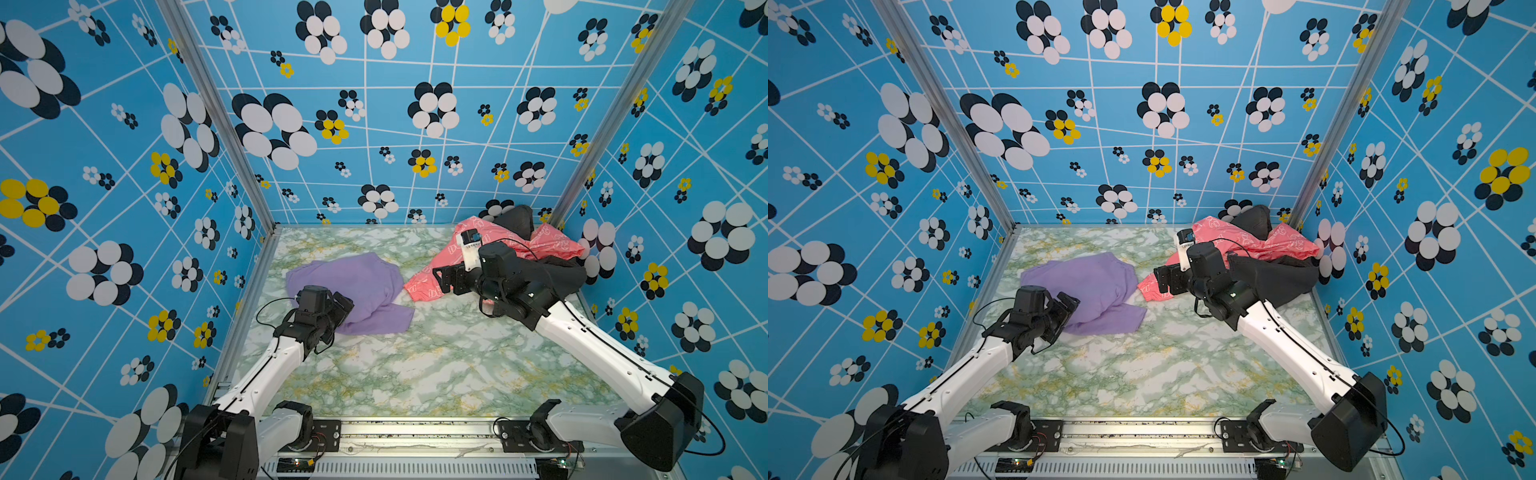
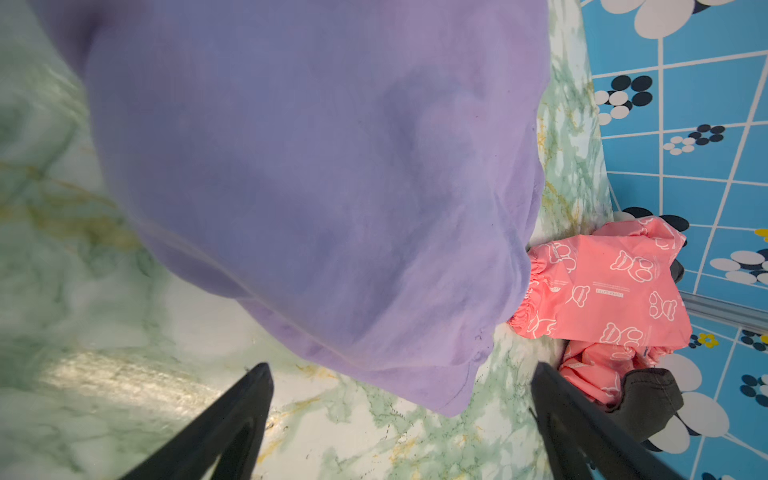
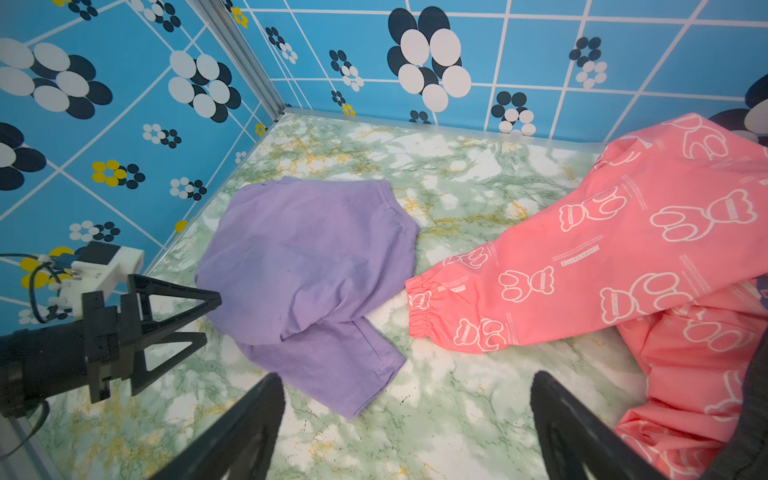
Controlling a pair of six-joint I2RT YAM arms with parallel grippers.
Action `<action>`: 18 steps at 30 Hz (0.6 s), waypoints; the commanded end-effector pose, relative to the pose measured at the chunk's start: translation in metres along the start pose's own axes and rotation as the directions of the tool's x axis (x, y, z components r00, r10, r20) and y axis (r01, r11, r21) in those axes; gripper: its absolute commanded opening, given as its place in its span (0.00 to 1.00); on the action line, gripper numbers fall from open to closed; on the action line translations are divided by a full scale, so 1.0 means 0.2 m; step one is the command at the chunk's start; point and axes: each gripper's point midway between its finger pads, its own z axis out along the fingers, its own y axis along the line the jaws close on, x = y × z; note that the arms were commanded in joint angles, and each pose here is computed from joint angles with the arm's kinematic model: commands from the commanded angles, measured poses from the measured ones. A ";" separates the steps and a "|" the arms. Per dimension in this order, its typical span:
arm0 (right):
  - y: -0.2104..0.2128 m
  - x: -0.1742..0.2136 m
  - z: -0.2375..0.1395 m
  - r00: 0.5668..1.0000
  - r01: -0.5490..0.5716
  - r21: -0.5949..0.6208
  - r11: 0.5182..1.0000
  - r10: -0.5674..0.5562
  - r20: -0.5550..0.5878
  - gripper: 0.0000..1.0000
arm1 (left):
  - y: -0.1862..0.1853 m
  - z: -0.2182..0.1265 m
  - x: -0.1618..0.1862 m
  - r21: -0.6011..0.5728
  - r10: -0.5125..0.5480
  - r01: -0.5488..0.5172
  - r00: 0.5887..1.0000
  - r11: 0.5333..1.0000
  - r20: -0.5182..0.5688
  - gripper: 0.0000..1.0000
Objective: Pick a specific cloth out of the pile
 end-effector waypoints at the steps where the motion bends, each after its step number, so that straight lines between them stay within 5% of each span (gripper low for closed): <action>1: -0.01 -0.03 -0.03 0.999 -0.031 -0.006 1.000 0.031 0.039 0.95 | 0.04 0.04 0.05 -0.004 -0.155 0.155 0.986 0.988 -0.055 0.98; 18: -0.01 -0.02 -0.02 0.997 -0.062 -0.015 0.998 0.062 0.041 0.95 | 0.18 0.18 0.13 -0.105 -0.276 0.266 0.955 0.958 -0.106 0.98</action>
